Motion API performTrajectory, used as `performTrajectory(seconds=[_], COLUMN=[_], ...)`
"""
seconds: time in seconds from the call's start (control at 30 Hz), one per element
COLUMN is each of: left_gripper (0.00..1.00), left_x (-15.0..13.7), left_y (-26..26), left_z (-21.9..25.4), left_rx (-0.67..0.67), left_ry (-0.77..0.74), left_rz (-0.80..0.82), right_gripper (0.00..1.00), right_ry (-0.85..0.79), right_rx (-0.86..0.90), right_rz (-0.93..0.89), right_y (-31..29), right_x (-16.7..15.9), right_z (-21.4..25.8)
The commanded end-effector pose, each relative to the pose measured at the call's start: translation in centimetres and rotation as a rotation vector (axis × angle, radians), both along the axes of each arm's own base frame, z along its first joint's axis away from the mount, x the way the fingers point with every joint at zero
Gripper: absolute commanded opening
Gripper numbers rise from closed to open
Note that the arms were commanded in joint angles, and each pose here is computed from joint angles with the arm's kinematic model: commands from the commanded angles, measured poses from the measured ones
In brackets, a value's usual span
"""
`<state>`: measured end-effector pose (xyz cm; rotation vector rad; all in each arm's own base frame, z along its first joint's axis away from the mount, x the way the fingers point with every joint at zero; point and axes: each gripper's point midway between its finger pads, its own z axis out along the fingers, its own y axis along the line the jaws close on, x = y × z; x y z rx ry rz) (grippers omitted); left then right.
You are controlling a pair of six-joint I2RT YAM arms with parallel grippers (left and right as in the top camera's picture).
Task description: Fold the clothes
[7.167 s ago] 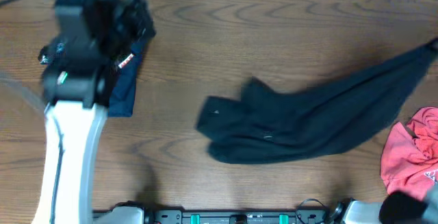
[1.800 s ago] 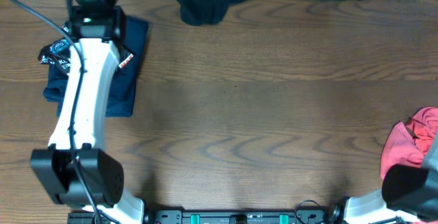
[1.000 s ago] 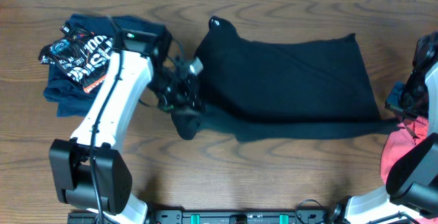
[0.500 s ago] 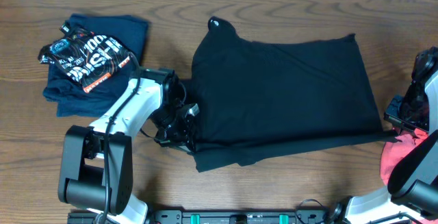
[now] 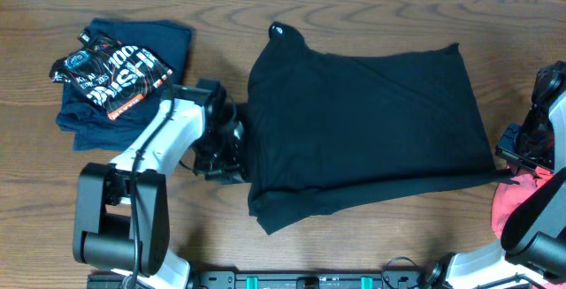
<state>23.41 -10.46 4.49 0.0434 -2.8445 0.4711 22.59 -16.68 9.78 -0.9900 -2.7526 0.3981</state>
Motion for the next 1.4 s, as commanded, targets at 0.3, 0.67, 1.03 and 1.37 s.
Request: performTrajectory(seconds=[0.3,0.67,1.03,1.37], left_gripper=[0.09,0.09,0.12,0.13], left_x=[8.3,8.9,16.4,21.5], left_y=[-0.5,-0.9,1.5,3.7], left_z=[-0.6,-4.8,-6.6,-4.2], left_rx=[0.013,0.040,0.210,0.187], left_ry=[-0.320,-0.275,-0.562,-0.716], left_rz=[0.044,0.021,0.052,0.147], right_gripper=[0.01,0.01,0.01,0.01], right_ry=[-0.010,-0.044,-0.142,-0.142], right_rx=[-0.015,-0.010,0.083,0.084], right_rz=[-0.017,-0.020,-0.031,0.002], right_y=[-0.3,-0.3,1.3,2.0], right_x=[0.1,0.8,2.8,3.3], right_z=[0.0,-0.1,-0.7,-0.7])
